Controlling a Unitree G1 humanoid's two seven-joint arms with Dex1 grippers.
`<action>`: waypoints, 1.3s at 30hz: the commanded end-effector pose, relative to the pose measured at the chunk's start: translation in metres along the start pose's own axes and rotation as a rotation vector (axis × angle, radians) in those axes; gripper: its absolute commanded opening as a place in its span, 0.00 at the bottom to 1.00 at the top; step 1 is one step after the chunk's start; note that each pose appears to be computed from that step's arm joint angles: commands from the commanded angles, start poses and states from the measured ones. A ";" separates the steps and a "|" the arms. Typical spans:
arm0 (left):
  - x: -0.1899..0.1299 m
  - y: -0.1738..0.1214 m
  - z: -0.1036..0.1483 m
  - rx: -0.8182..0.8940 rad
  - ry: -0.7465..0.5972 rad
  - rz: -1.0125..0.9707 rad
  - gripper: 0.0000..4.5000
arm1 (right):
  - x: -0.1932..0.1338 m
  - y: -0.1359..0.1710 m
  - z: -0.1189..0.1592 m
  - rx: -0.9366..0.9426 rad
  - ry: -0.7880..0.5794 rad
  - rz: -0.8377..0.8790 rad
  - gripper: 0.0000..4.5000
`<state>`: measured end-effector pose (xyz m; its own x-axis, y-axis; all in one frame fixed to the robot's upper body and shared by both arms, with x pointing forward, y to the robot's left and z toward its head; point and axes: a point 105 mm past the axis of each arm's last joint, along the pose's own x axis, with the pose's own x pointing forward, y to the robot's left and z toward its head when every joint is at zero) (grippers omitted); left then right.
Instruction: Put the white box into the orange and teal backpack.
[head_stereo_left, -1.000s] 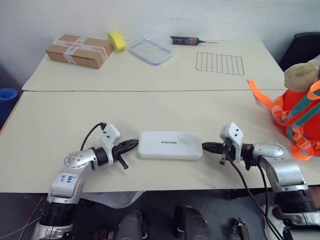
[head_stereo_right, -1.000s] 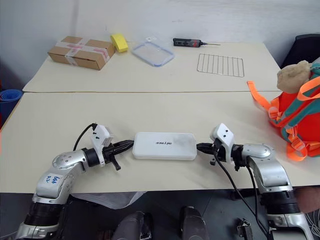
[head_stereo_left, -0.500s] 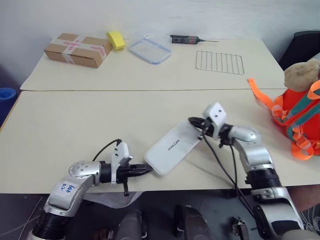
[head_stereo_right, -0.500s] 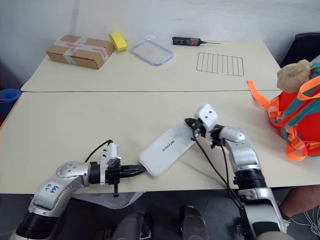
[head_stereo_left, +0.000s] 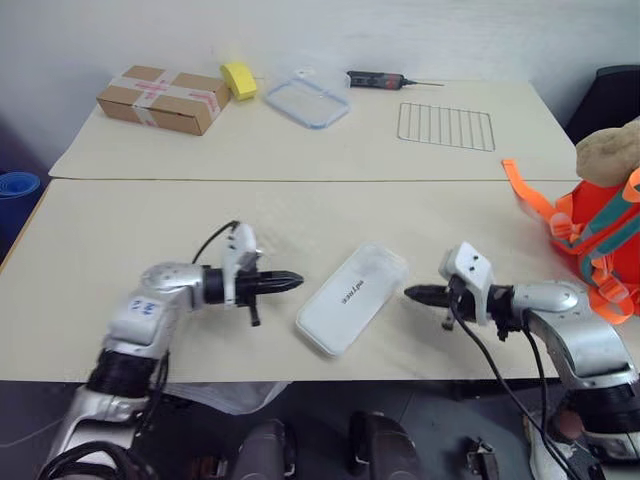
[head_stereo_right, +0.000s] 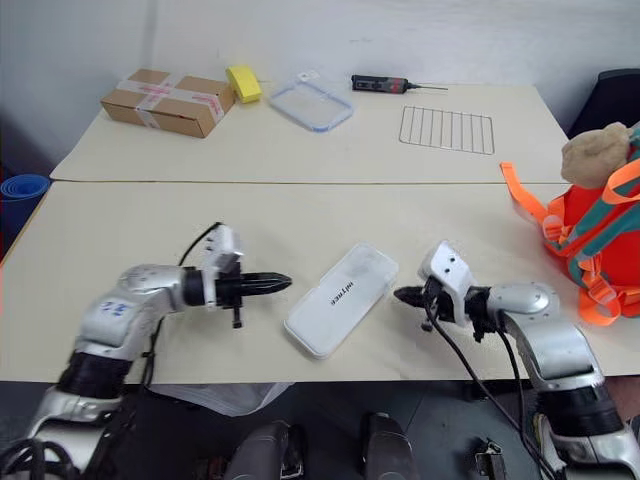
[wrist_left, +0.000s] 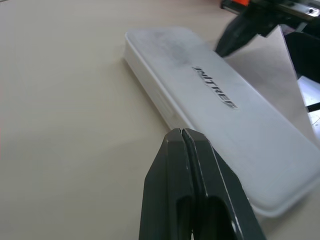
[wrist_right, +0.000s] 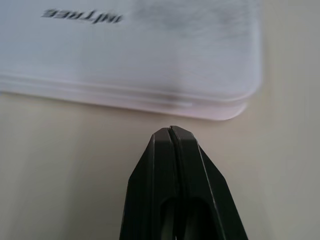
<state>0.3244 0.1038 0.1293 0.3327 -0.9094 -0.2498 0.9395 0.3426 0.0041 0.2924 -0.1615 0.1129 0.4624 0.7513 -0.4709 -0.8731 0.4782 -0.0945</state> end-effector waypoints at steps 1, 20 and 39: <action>0.018 0.007 0.003 0.086 0.011 0.035 0.01 | 0.012 0.016 0.015 -0.006 -0.041 0.059 0.00; -0.023 -0.064 -0.004 -0.094 0.030 -0.156 0.01 | 0.036 -0.049 0.086 -0.317 -0.292 -0.107 0.00; 0.013 0.073 0.025 0.143 -0.019 0.205 0.01 | -0.008 0.052 0.003 0.007 -0.058 0.197 0.00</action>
<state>0.3965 0.1132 0.1436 0.5200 -0.8248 -0.2222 0.8542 0.5012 0.1383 0.2420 -0.1467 0.1080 0.2686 0.8530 -0.4475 -0.9481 0.3162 0.0338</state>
